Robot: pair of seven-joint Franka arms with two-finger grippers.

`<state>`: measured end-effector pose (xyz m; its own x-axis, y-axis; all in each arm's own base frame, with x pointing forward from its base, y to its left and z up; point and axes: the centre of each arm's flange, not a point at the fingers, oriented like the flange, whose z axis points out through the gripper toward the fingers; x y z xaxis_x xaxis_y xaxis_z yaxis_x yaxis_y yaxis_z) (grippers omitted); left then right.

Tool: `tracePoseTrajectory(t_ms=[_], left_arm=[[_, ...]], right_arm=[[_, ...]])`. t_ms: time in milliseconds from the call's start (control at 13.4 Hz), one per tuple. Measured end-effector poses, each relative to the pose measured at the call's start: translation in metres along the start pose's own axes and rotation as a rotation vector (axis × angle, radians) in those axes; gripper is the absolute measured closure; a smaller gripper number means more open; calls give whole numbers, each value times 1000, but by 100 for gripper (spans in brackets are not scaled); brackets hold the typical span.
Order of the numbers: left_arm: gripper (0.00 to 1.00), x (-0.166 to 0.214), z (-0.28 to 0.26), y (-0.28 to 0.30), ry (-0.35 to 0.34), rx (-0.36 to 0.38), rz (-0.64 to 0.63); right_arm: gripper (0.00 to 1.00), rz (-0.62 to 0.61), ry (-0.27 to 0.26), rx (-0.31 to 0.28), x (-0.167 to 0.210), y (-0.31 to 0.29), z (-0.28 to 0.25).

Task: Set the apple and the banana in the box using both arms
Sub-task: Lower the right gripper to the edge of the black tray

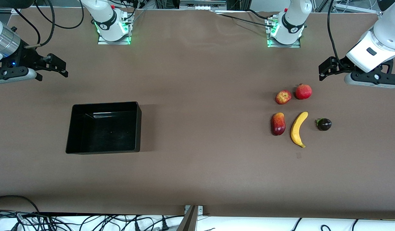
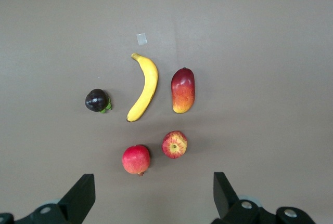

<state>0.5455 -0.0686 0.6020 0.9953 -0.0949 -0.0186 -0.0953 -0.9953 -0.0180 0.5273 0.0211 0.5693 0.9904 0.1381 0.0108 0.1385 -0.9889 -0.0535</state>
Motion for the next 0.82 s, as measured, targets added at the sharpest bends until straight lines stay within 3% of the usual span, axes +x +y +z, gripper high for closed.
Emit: tracePoseTrajectory(t_ms=[524, 824], left_arm=[[0, 0, 0, 0, 0, 0, 0], [0, 0, 0, 0, 0, 0, 0]], right_arm=[[0, -3, -1, -13, 4, 2, 2], [0, -2, -60, -101, 26, 25, 50]])
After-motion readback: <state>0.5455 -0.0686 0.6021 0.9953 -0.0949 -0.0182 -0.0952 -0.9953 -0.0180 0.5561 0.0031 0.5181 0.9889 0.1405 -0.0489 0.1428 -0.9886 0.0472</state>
